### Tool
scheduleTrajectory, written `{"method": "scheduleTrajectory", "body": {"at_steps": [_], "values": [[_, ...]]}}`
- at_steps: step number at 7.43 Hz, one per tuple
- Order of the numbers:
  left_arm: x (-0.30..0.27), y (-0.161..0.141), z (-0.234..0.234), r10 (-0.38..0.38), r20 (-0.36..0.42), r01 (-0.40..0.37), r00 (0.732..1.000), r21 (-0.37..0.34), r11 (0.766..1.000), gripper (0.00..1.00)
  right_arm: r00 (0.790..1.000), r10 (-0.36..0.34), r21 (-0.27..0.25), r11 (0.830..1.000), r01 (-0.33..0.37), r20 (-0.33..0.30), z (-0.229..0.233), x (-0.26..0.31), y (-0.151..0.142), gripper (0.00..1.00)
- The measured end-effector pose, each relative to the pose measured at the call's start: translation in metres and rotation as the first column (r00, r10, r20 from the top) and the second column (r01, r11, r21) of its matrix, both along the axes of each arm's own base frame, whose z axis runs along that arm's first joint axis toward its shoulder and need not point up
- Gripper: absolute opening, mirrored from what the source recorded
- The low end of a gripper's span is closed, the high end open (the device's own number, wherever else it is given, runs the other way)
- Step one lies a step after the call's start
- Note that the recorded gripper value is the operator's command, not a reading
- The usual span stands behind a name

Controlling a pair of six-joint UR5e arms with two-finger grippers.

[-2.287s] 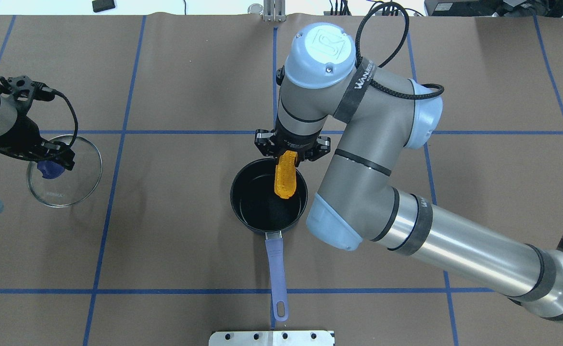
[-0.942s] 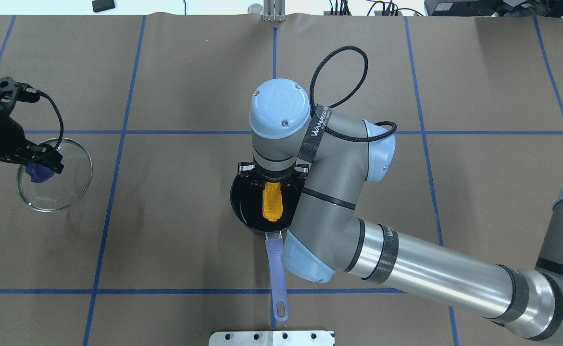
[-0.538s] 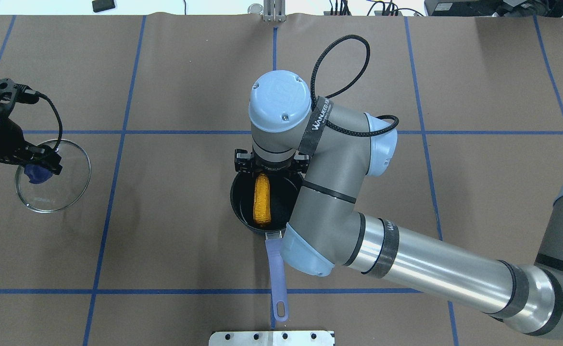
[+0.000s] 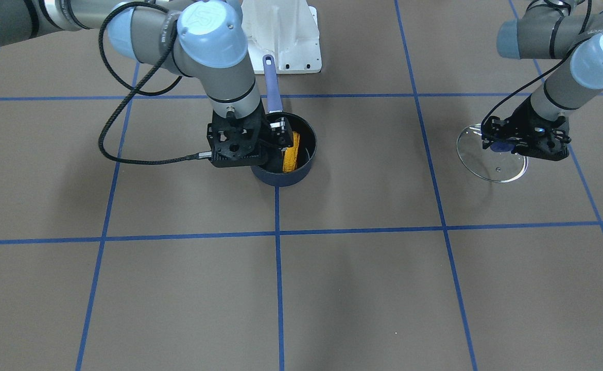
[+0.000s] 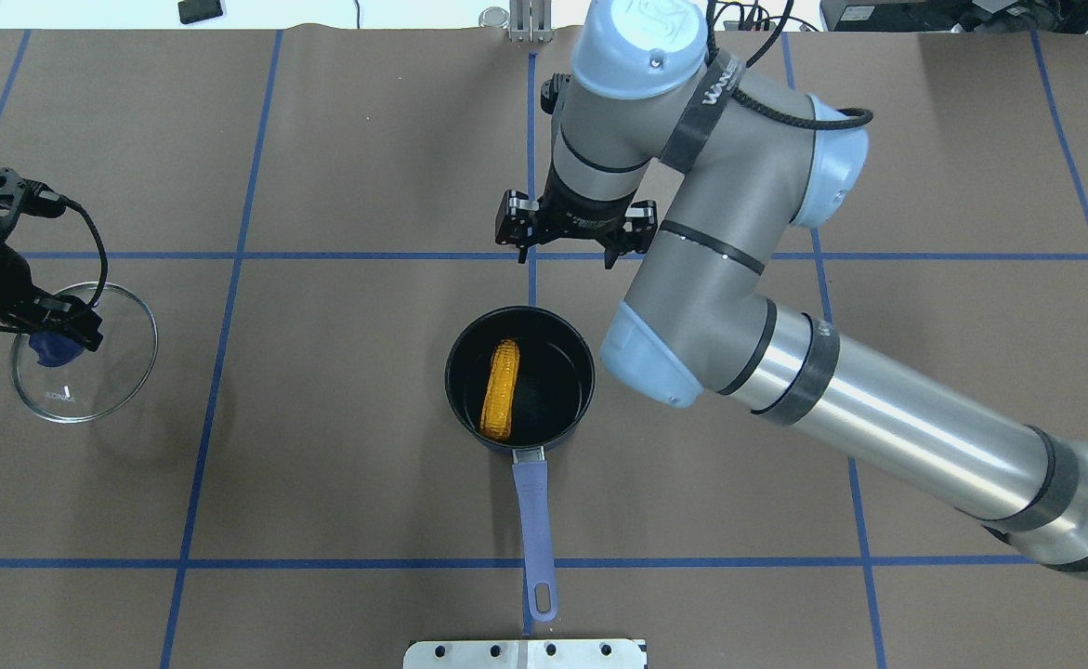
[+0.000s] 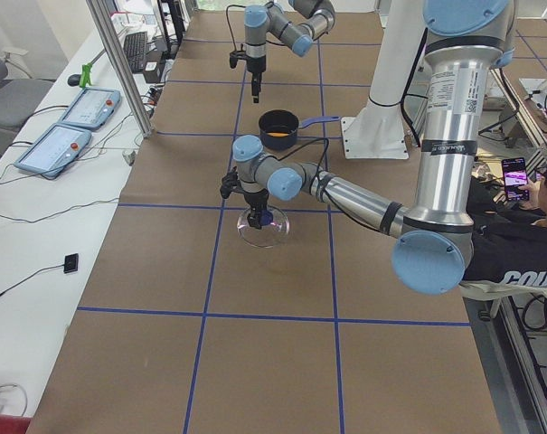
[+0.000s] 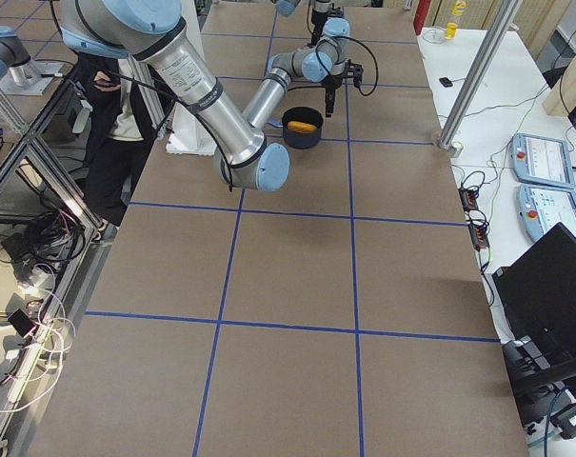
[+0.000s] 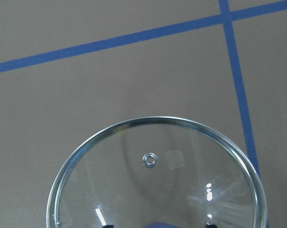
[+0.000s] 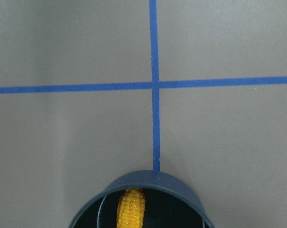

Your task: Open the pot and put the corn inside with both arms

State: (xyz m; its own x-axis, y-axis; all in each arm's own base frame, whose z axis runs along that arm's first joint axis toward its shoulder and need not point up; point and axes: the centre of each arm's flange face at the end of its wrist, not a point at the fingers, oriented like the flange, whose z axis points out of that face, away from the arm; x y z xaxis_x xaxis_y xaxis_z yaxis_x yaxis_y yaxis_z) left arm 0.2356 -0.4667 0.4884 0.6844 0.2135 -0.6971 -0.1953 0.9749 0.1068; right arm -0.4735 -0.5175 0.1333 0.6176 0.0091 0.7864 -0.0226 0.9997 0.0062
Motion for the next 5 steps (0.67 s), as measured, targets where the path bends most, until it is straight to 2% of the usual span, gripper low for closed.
{"method": "scheduleTrajectory", "body": {"at_steps": [2, 5], "values": [[0.003, -0.005, 0.017, 0.002, -0.002, -0.002, 1.000, 0.006, 1.000, 0.56, 0.999, -0.043, 0.031, 0.999, 0.043, 0.024, 0.041, 0.080, -0.044, 1.00], [0.008, -0.012, 0.030, -0.001, -0.011, 0.001, 1.000, 0.018, 1.000, 0.56, 0.991, -0.133, 0.154, 0.979, 0.131, -0.001, 0.164, 0.236, -0.095, 1.00]]}}
